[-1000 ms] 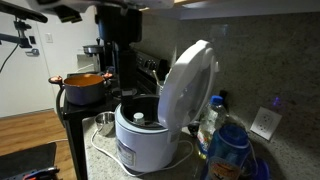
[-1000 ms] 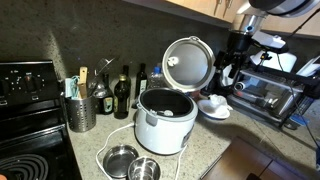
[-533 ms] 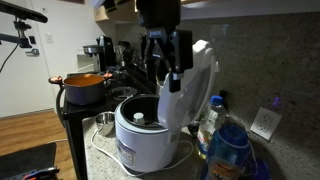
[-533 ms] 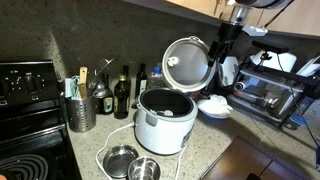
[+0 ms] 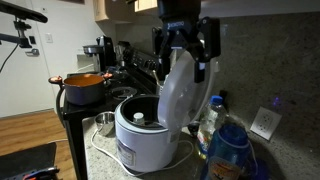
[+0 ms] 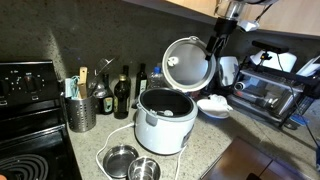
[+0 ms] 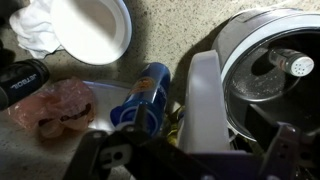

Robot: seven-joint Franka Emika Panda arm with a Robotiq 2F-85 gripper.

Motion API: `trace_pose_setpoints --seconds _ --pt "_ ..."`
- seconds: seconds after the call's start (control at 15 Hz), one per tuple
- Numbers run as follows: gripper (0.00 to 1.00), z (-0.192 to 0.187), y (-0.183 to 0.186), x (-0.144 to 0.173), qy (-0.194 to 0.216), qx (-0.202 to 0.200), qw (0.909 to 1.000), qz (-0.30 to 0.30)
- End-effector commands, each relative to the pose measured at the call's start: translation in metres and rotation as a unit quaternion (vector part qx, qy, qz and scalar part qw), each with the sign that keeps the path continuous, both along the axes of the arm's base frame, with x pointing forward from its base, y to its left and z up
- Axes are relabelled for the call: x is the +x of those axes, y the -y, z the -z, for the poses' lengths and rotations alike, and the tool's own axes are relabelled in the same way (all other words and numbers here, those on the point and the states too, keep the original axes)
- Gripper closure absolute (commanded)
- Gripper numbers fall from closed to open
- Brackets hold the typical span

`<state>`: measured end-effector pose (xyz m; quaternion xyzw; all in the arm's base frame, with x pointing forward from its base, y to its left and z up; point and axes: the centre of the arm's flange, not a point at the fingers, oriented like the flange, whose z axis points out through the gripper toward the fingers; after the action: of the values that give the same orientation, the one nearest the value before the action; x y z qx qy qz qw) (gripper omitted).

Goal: Close the lid on the rice cooker

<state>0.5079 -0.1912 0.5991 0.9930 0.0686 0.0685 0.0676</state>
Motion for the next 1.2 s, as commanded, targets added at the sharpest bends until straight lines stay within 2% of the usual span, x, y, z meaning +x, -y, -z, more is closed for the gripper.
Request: trace_pose_setpoints --seconds 0.0,0.6,0.73,1.13 --pt "0.0 -0.007 0.0108 0.007 0.001 -0.003 0.9997 -0.026" --pt "0.0 -0.0029 0.0164 0.008 0.005 0.01 0.9983 -0.058" --pt "0.26 -0.0015 0.016 0.0083 0.006 0.016 0.998 -0.06" --pt "0.73 -0.0036 0.014 0.0091 0.008 0.022 0.998 -0.058"
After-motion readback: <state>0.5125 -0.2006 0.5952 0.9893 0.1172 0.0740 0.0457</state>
